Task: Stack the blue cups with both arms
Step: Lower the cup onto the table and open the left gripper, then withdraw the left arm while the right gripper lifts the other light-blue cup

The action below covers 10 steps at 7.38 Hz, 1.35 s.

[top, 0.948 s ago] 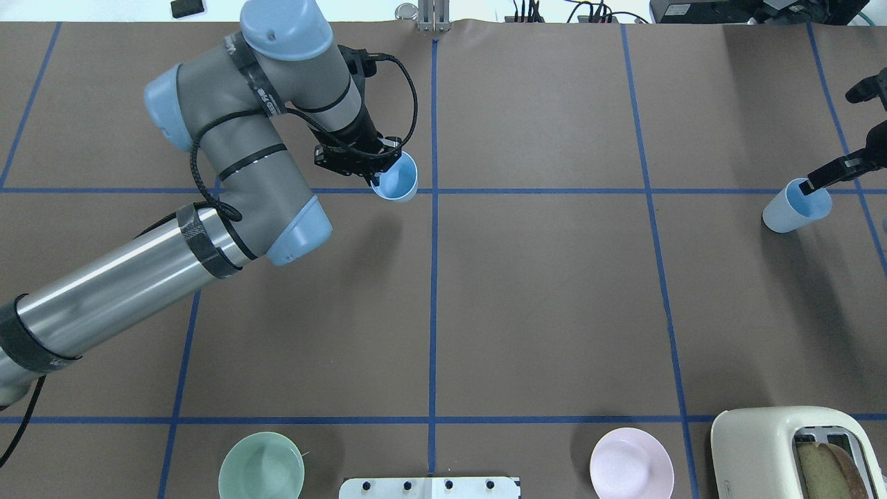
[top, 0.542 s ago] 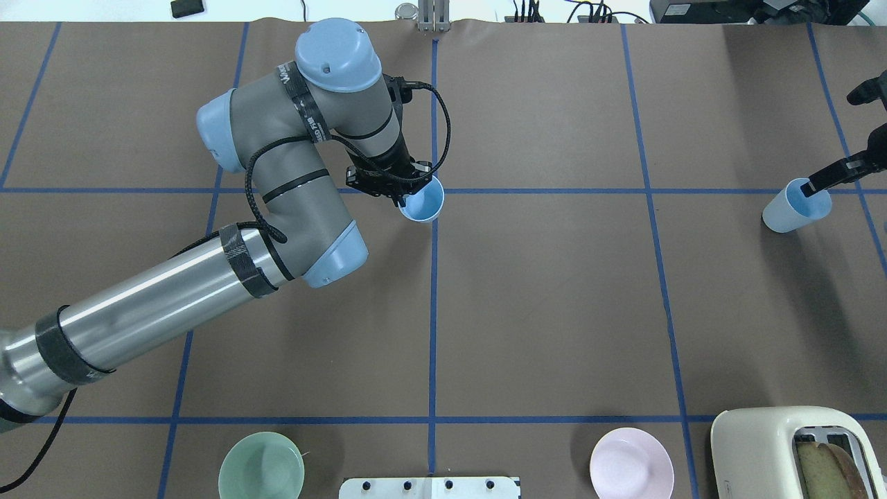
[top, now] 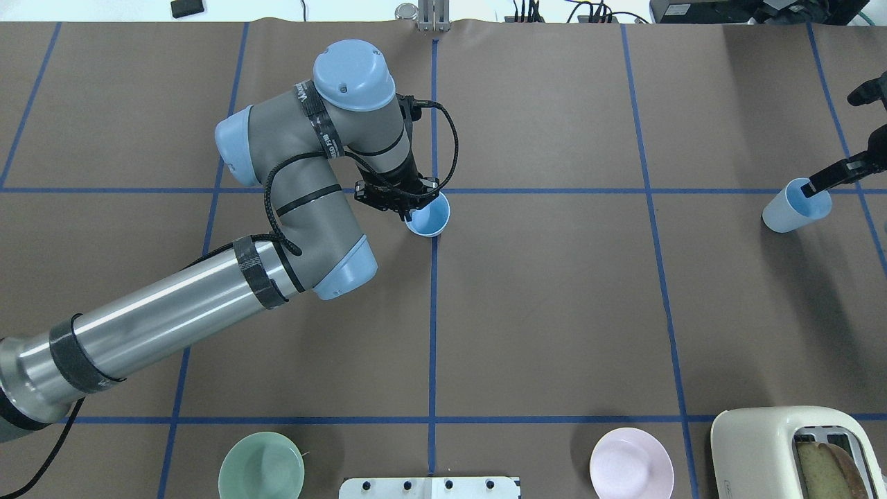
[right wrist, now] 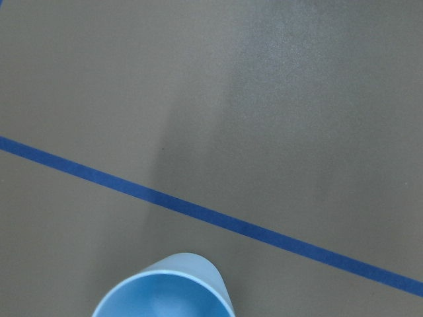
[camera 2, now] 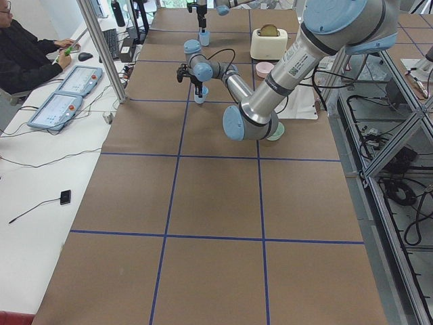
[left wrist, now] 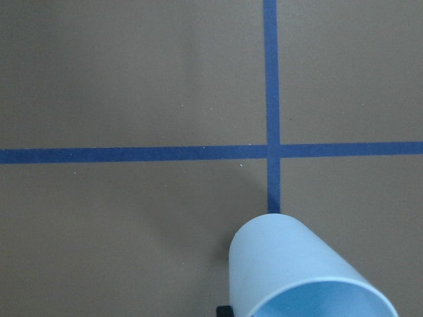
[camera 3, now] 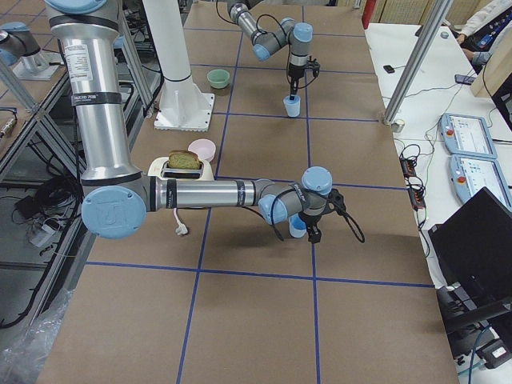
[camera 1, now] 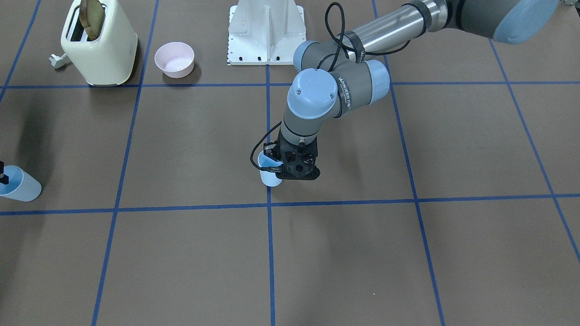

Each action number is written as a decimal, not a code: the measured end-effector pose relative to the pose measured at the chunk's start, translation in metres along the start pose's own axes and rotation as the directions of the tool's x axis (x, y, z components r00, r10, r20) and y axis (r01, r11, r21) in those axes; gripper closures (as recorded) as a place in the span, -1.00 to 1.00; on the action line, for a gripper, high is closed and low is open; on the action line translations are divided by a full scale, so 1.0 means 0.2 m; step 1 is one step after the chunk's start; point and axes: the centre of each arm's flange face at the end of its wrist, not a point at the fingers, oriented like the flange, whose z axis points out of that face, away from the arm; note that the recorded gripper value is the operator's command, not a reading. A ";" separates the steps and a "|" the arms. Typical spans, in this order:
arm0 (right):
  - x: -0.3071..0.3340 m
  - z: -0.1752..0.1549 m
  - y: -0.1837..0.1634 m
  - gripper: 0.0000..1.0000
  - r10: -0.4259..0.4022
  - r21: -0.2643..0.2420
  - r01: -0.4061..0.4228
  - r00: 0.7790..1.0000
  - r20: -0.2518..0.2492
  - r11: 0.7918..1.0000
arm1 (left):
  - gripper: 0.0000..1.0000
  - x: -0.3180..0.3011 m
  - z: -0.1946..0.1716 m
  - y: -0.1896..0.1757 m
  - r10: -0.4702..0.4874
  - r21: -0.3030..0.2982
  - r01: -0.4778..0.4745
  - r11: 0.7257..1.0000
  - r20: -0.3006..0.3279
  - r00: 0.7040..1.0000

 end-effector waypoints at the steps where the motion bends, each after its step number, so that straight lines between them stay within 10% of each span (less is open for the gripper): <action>1: 0.00 0.00 0.00 -0.98 0.000 0.000 0.000 1.000 0.000 1.000 | 1.00 0.00 0.02 0.00 0.004 0.000 -0.004 1.000 -0.004 1.000; 2: 0.00 0.00 0.00 -0.98 0.000 0.000 0.000 1.000 -0.001 1.000 | 0.90 0.01 0.03 0.00 0.010 0.002 -0.010 1.000 -0.012 1.000; 5: 0.00 0.00 0.00 -0.98 0.000 0.000 0.000 1.000 -0.001 1.000 | -0.62 0.01 0.04 0.00 0.021 0.007 -0.020 1.000 -0.026 0.999; 10: 0.00 0.00 0.00 -0.98 0.001 -0.001 -0.001 1.000 -0.001 1.000 | -0.75 -0.02 -0.07 -0.07 0.022 0.032 -0.021 0.999 -0.053 0.998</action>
